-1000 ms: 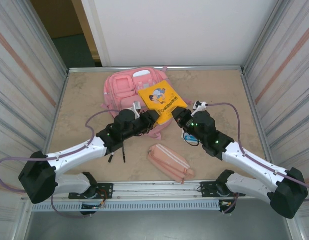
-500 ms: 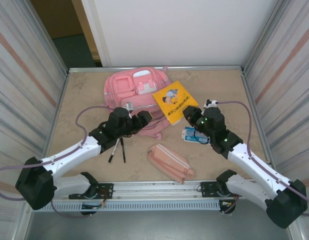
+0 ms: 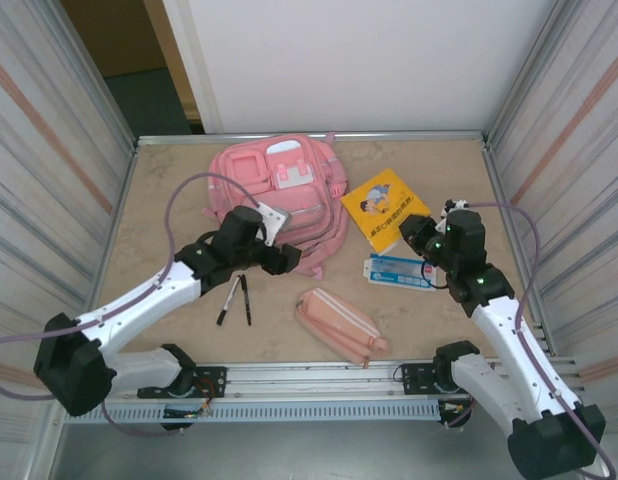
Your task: Pack the student bag
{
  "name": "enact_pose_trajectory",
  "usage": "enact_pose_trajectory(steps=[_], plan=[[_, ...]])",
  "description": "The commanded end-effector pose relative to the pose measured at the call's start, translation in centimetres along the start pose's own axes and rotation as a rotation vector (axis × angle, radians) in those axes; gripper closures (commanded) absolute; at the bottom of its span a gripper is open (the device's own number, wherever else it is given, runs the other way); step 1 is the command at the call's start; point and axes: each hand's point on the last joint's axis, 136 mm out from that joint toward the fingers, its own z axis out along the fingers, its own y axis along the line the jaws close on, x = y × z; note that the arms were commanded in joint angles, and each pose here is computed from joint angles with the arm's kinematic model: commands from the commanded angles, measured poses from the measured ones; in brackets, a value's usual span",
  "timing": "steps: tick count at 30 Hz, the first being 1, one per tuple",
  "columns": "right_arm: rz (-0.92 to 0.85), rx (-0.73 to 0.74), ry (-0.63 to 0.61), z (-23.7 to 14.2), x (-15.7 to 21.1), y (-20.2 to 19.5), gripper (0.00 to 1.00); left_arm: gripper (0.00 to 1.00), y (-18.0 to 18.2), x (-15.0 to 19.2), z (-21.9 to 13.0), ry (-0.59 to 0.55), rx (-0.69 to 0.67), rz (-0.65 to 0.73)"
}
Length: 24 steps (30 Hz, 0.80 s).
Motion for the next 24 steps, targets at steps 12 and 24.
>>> enact_pose_trajectory(steps=[12, 24], plan=[[-0.095, -0.102, 0.059, -2.6, -1.0, 1.6, 1.00, 0.33, 6.0, 1.5, 5.2, 0.227, 0.023, 0.474], [-0.076, -0.111, 0.076, -2.7, -0.7, 1.5, 1.00, 0.40, 12.2, -0.5, 12.0, 0.273, -0.261, 0.558]])
